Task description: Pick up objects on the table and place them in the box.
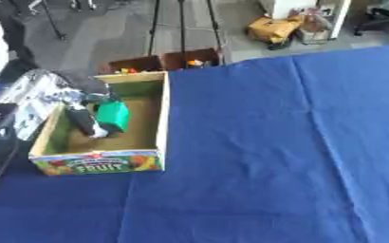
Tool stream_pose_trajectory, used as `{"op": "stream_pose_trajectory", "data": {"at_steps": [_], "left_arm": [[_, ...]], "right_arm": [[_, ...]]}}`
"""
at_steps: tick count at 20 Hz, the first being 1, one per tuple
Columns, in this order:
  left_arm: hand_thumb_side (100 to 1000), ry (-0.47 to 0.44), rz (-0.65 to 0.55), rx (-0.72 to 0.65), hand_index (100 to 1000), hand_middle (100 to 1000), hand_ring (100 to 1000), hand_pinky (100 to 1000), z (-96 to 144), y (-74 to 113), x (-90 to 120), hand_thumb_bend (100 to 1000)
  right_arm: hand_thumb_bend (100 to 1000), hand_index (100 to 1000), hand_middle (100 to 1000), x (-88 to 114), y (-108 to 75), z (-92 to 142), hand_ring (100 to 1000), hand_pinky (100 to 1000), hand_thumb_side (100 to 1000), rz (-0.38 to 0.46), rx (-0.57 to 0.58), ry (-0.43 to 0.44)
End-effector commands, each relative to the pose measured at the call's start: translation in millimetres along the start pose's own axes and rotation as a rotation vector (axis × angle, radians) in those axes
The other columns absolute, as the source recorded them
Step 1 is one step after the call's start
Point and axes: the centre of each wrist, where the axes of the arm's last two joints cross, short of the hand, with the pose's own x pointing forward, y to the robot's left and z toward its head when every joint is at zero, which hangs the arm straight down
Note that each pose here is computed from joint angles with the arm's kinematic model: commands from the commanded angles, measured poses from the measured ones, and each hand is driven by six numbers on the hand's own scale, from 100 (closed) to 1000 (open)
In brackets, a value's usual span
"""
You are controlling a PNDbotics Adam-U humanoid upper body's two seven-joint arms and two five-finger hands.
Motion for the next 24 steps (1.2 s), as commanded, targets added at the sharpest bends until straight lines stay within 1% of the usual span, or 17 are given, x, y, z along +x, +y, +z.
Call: {"op": "stream_pose_trajectory", "data": {"at_steps": [1,2,3,4,5,7,12,14,15,17,18,19,20,21,22,23,24], "left_arm": [[429,0.025,-0.049,-0.019,1000,880,633,491,9.8,13.5,-4.6,100],[426,0.031,-0.06,-0.024,1000,887,644,500,10.6,14.9,-4.1,100],[432,0.035,-0.07,-0.03,1000,898,671,530,11.1,15.7,-3.6,100],[444,0.039,-0.079,-0.04,1000,908,706,571,11.3,16.0,-3.3,100],[466,0.043,-0.086,-0.049,1000,921,771,646,11.4,16.2,-3.1,100],[489,0.044,-0.093,-0.062,1000,934,834,709,11.9,17.1,-2.5,100],[509,0.023,-0.082,-0.046,1000,955,924,840,17.6,24.2,-1.6,114],[516,0.016,-0.076,-0.024,1000,991,979,922,21.2,28.1,-1.1,140],[524,0.013,-0.073,-0.016,1000,1000,1000,962,22.7,29.5,-0.9,173],[532,0.009,-0.073,-0.009,1000,1000,1000,982,24.3,30.8,-0.4,195],[572,0.004,-0.073,-0.009,1000,1000,1000,1000,24.0,30.4,0.0,294],[607,-0.001,-0.074,-0.011,1000,1000,1000,1000,23.4,29.7,0.1,376],[654,-0.006,-0.077,-0.017,1000,1000,1000,1000,22.0,28.3,0.3,477],[654,-0.012,-0.081,-0.023,1000,1000,1000,1000,20.7,27.1,0.2,477],[691,-0.017,-0.086,-0.029,1000,1000,1000,1000,19.4,26.2,0.3,562],[688,-0.017,-0.092,-0.034,1000,1000,1000,1000,18.6,25.7,0.3,555],[676,-0.016,-0.097,-0.037,1000,1000,1000,1000,18.0,25.4,0.4,514]], "right_arm": [[100,691,485,4.9,-2.2,-8.2,703,713,745,-0.009,-0.007,-0.032],[100,691,485,4.9,-2.3,-8.2,703,713,745,-0.009,-0.006,-0.032],[100,691,485,4.8,-2.4,-8.1,703,713,744,-0.009,-0.007,-0.032],[100,691,486,4.8,-2.5,-8.1,703,714,743,-0.008,-0.007,-0.032],[100,691,485,4.8,-2.6,-8.1,703,715,742,-0.008,-0.009,-0.031],[100,691,486,4.7,-2.7,-8.2,703,715,741,-0.007,-0.012,-0.029],[100,691,486,4.7,-2.5,-7.7,702,716,742,-0.007,-0.014,-0.027],[100,691,486,4.7,-2.5,-7.4,702,715,742,-0.006,-0.015,-0.026],[100,691,486,4.7,-2.5,-7.4,702,716,742,-0.006,-0.015,-0.025],[100,690,486,4.7,-2.5,-7.2,702,716,741,-0.006,-0.015,-0.024],[100,690,486,4.7,-2.4,-7.1,702,716,741,-0.007,-0.016,-0.024],[100,690,486,4.7,-2.3,-7.1,702,716,741,-0.007,-0.016,-0.023],[100,690,486,4.7,-2.2,-7.1,702,716,741,-0.007,-0.016,-0.023],[100,690,486,4.7,-2.1,-7.1,702,716,741,-0.007,-0.016,-0.023],[100,690,486,4.8,-1.9,-7.2,702,716,741,-0.008,-0.017,-0.023],[100,690,486,4.8,-1.6,-7.3,702,716,741,-0.009,-0.017,-0.024],[100,690,486,4.9,-1.5,-7.4,702,716,744,-0.01,-0.017,-0.024]]}}
